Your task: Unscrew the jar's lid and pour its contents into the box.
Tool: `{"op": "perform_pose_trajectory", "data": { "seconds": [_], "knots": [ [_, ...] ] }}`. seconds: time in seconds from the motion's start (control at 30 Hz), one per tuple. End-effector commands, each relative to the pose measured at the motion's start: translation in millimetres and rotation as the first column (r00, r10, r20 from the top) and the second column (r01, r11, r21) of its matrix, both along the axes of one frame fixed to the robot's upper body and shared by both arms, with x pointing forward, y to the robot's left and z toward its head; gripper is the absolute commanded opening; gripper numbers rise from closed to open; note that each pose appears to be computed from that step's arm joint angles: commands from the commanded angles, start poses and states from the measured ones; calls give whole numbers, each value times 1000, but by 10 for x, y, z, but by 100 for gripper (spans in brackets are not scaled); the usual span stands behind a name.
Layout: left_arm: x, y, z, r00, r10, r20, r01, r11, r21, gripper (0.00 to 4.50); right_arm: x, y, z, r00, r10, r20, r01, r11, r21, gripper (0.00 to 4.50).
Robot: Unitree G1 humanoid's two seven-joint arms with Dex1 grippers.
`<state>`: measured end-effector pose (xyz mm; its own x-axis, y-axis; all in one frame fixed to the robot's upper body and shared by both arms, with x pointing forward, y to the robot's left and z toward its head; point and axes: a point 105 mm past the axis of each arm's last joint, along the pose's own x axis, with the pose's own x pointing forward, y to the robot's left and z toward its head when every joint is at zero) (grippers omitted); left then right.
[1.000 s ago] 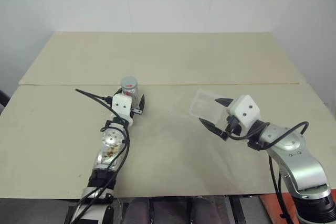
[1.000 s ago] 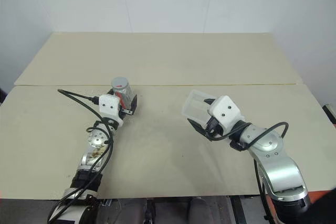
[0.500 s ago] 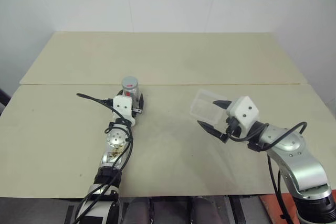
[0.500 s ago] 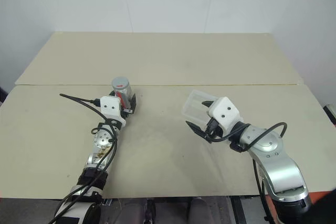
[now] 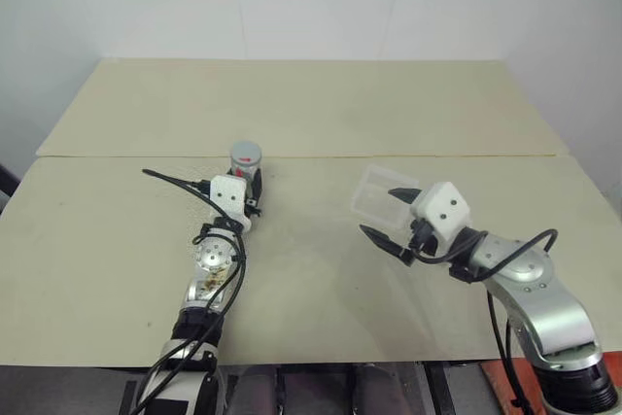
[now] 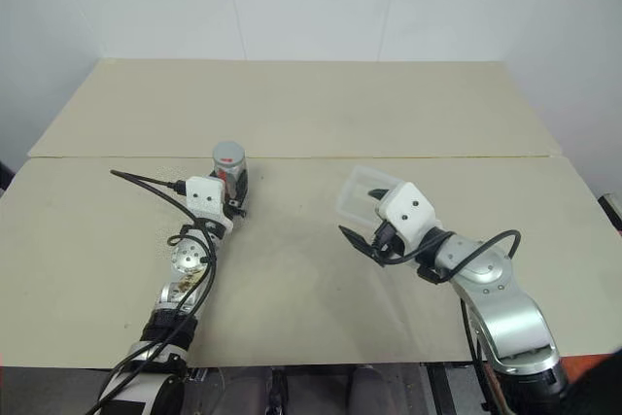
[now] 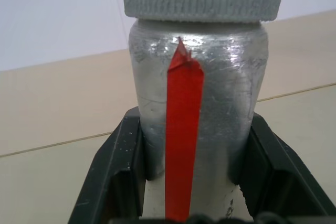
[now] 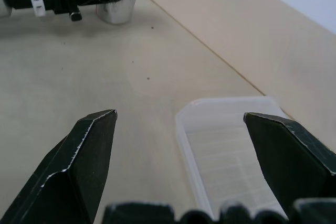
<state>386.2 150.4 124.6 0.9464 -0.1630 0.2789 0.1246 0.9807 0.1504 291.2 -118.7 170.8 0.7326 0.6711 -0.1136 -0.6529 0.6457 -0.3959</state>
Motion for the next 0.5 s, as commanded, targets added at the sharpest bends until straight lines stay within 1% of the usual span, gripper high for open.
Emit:
{"op": "perform_pose_trajectory", "data": {
  "seconds": [0.03, 0.1, 0.13, 0.23, 0.37, 0.5],
  "knots": [
    [-103, -166, 355, 988, -140, 67, 148, 979, -137, 196, 7, 254, 281, 997, 26, 67, -35, 989, 144, 450],
    [-226, -322, 375, 960, -280, 29, 281, 949, -140, 196, 27, 413, 362, 997, 34, 72, -49, 974, 220, 450],
    [-298, -397, 373, 939, -344, 8, 342, 932, -121, 196, 36, 485, 387, 997, 34, 72, -51, 968, 248, 450],
    [-469, -546, 357, 886, -462, -36, 460, 886, -48, 196, 48, 639, 414, 997, 35, 70, -54, 955, 291, 450],
    [-577, -668, 325, 845, -531, -70, 529, 848, -40, 196, 31, 769, 460, 996, 37, 83, -62, 943, 326, 450],
    [-621, -743, 359, 815, -577, -52, 574, 816, -65, 196, -34, 820, 513, 992, 83, 94, -110, 937, 332, 450]
  ]
}}
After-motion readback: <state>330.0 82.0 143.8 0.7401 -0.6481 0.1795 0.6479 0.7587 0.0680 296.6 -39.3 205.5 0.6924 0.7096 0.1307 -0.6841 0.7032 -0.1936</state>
